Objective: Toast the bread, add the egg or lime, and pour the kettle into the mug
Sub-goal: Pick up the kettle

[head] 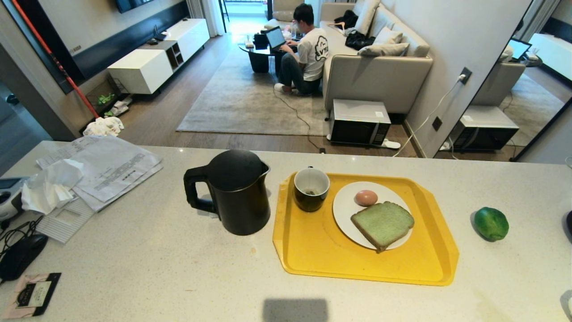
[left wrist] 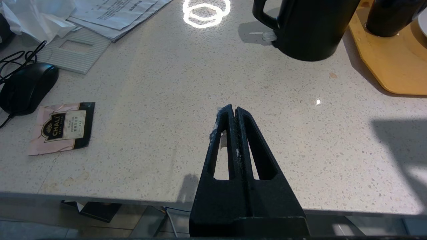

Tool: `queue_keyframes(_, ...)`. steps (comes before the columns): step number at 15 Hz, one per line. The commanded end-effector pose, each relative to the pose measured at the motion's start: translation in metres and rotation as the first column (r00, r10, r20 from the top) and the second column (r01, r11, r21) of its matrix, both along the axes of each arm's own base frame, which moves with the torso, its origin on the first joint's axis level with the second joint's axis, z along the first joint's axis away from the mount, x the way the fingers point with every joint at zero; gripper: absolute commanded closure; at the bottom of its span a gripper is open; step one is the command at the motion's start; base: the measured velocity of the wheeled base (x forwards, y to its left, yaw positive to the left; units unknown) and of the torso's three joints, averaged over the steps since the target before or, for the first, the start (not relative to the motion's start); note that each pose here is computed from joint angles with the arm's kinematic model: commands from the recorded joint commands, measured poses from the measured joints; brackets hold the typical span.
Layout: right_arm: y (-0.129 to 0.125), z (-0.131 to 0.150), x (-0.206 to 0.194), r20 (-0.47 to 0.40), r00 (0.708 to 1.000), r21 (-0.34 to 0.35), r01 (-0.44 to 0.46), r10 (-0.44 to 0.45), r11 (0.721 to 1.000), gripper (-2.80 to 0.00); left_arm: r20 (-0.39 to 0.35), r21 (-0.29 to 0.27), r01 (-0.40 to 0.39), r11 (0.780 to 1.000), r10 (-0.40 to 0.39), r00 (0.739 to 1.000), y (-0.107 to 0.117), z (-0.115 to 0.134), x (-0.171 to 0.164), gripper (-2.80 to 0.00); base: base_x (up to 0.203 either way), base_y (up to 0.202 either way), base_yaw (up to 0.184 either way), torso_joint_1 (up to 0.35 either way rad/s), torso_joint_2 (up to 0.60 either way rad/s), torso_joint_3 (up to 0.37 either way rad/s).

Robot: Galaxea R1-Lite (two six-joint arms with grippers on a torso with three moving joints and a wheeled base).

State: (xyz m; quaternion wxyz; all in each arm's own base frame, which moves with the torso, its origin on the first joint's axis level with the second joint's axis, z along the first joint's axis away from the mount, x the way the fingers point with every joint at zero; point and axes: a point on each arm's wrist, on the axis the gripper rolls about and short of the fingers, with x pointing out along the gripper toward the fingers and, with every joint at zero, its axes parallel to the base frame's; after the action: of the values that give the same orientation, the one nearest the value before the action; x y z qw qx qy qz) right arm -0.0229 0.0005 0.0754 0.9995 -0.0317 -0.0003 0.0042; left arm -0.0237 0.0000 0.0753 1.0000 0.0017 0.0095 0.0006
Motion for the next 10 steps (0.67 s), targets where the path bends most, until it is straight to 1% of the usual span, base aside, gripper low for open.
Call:
queue_keyframes(1, 0.0, -0.0005, 0.0002, -0.003, 1.0, -0.001, -0.001, 0.001, 1.0, 0.0, -0.001, 0.0, 0.0, 1.0, 0.0, 1.0, 0.0, 0.0, 0.0001, 0.0, 0.0, 0.0, 0.0, 0.0, 0.0, 0.0)
queue_keyframes(10, 0.0, -0.0005, 0.0002, -0.003, 1.0, -0.001, -0.001, 0.001, 1.0, 0.0, -0.001, 0.006, 0.002, 1.0, -0.002, 1.0, 0.0, 0.0, 0.0001, 0.0, 0.0, 0.0, 0.0, 0.0, 0.0, 0.0)
